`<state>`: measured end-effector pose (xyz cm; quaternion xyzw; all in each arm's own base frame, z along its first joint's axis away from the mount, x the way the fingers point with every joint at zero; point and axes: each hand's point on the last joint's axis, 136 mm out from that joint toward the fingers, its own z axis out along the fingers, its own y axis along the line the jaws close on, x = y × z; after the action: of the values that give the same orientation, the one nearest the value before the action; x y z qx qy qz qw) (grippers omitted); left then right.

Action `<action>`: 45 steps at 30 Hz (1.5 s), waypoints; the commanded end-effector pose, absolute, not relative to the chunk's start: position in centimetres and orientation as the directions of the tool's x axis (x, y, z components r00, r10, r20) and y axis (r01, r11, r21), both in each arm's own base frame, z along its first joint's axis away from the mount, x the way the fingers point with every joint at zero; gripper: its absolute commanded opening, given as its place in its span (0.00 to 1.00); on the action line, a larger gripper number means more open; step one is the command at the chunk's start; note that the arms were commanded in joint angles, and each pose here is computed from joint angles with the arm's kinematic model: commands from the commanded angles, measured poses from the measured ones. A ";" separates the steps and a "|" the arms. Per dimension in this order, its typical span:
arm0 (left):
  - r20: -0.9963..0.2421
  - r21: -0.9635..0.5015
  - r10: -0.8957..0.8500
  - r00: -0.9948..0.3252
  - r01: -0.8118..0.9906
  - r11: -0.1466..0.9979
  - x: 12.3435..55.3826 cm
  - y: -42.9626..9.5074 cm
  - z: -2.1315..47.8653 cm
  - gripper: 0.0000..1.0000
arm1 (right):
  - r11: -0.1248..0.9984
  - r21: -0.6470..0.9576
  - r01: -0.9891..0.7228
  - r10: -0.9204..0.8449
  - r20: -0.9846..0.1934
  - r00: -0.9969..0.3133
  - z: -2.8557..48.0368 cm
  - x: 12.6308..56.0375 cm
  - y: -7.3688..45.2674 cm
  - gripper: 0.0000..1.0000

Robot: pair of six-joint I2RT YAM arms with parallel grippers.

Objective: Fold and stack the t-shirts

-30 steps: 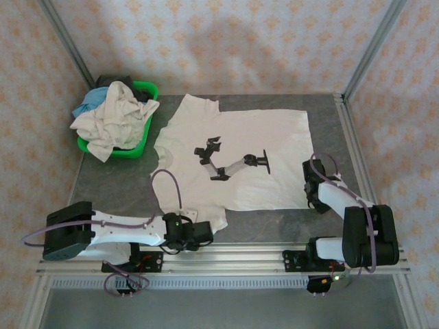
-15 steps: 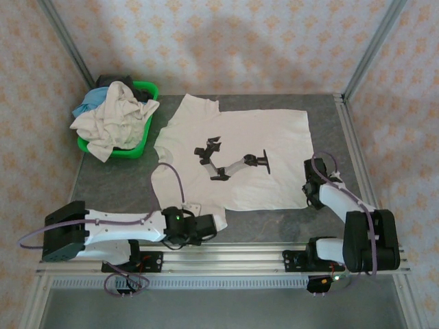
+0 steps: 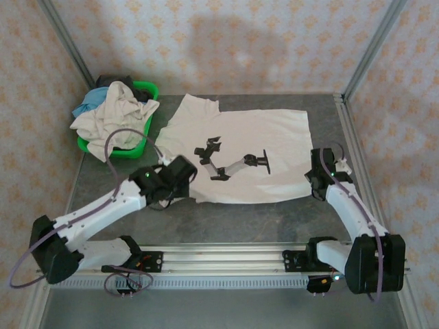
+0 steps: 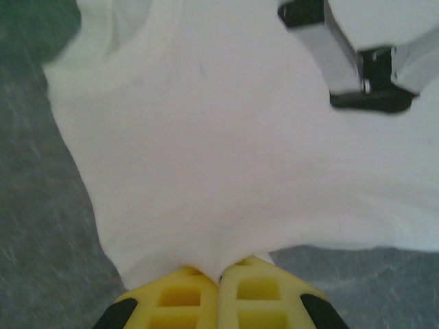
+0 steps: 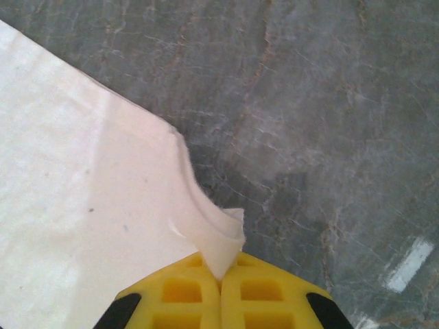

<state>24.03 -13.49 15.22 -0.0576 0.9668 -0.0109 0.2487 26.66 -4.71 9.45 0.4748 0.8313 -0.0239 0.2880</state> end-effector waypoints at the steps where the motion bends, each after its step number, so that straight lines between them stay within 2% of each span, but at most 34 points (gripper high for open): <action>1: -0.512 0.027 -0.051 -0.858 -0.075 0.997 28.3 -12.9 16.2 0.00 | 0.576 0.186 0.796 0.732 -0.549 -0.402 10.8 28.0 -5.6 0.00; 14: -0.453 0.018 -0.100 -0.886 -0.121 0.992 40.2 -11.7 15.3 0.00 | 0.639 0.030 0.769 0.669 -0.515 -0.536 9.6 35.9 -5.7 0.00; 26: -0.348 0.040 -0.064 -0.935 -0.083 0.996 46.0 -12.1 11.7 0.00 | 0.671 -0.081 0.737 0.635 -0.452 -0.627 6.8 39.0 -5.6 0.00; 27: -0.341 0.046 -0.061 -0.938 -0.081 0.996 46.4 -12.0 11.5 0.00 | 0.672 -0.087 0.736 0.633 -0.449 -0.631 6.7 39.2 -5.6 0.02; 29: -0.337 0.050 -0.065 -0.939 -0.087 0.995 47.1 -11.8 11.4 0.21 | 0.679 -0.110 0.726 0.622 -0.440 -0.648 6.8 39.4 -5.7 0.10; 33: -0.328 0.057 -0.106 -0.939 -0.132 0.990 47.2 -9.7 11.6 0.46 | 0.649 -0.236 0.723 0.575 -0.471 -0.669 9.0 38.4 -7.6 0.36; 35: -0.320 0.070 -0.124 -0.939 -0.154 0.986 46.6 -8.3 11.8 0.67 | 0.608 -0.323 0.725 0.538 -0.504 -0.676 10.5 36.9 -8.9 0.41; 36: -0.313 0.087 -0.138 -0.940 -0.173 0.981 46.0 -7.3 11.9 0.71 | 0.592 -0.350 0.726 0.522 -0.521 -0.676 11.2 36.0 -9.3 0.43; 38: -0.325 0.121 -0.151 -0.934 -0.199 0.972 44.3 -6.0 12.0 0.74 | 0.623 -0.321 0.713 0.514 -0.519 -0.683 11.2 34.8 -8.3 0.47; 40: -0.330 0.115 -0.180 -0.927 -0.229 0.967 41.8 -5.4 11.4 0.76 | 0.732 -0.170 0.660 0.533 -0.460 -0.710 9.1 34.4 -5.0 0.55; 43: -0.319 0.079 -0.228 -0.920 -0.266 0.961 38.4 -5.0 9.3 0.76 | 0.816 0.081 0.572 0.557 -0.373 -0.742 6.4 34.9 -0.1 0.62; 45: -0.300 0.082 -0.245 -0.922 -0.280 0.956 36.9 -4.7 7.7 0.75 | 0.823 0.103 0.559 0.559 -0.329 -0.761 5.1 35.1 0.9 0.63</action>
<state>37.39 -4.58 8.94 -0.1131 0.9830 0.0663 0.1288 33.10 -2.34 6.59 0.3205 0.9268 -0.0902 0.1740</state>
